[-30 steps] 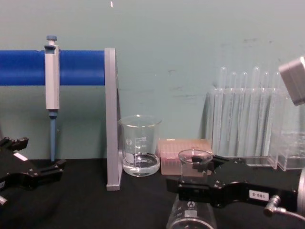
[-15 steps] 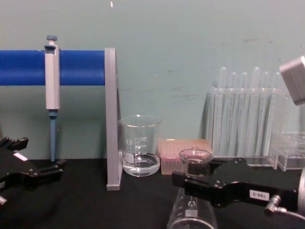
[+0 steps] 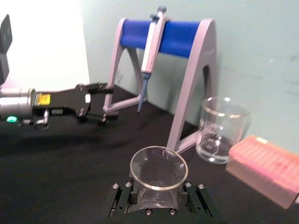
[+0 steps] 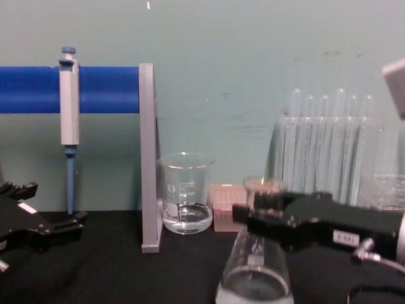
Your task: Grasp the erlenmeyer flask with one hand, shake it three times, then place it back.
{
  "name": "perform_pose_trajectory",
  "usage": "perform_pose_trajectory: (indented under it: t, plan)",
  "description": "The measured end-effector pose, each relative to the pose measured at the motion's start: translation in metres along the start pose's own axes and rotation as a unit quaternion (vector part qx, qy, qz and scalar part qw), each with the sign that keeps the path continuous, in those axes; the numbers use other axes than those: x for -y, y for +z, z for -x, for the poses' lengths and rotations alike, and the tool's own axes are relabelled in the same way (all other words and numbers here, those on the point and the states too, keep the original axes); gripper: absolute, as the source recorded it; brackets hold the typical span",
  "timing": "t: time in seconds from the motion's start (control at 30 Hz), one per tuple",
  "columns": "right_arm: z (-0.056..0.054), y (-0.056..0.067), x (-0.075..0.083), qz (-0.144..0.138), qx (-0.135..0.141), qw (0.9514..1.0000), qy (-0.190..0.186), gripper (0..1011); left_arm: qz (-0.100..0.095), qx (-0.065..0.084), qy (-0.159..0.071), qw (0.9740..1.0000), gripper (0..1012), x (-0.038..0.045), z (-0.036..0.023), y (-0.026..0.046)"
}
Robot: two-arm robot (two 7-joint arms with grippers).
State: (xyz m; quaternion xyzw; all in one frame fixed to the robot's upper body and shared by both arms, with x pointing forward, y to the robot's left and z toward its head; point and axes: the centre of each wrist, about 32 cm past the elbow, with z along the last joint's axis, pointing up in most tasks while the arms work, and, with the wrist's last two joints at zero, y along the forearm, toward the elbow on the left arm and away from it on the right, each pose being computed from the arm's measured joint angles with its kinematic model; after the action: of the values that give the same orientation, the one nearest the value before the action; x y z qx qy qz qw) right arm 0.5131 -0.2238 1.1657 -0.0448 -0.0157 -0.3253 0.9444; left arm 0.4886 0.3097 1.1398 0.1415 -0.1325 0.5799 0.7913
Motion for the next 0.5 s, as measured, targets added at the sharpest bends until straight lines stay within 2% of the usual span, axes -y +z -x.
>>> perform_pose_trajectory:
  t: [0.13,0.17,0.27,0.5]
  plan:
    - [0.002,0.013,0.002,-0.022,0.008,0.9995,-0.019,451,0.000,0.000,0.000,1.0000,1001,0.0000,0.0000,0.0000]
    - [0.002,0.013,0.002,-0.022,0.008,0.9995,-0.019,450,0.000,0.000,0.000,1.0000,1001,0.0000,0.0000,0.0000]
    - [0.004,0.026,0.005,-0.036,0.013,0.9985,-0.039,450,0.000,0.000,0.000,1.0000,1001,0.0000,0.0000,0.0000]
    - [0.006,0.045,0.012,-0.052,0.018,0.9959,-0.071,450,0.000,0.000,0.000,1.0000,1001,0.0000,0.0000,0.0000]
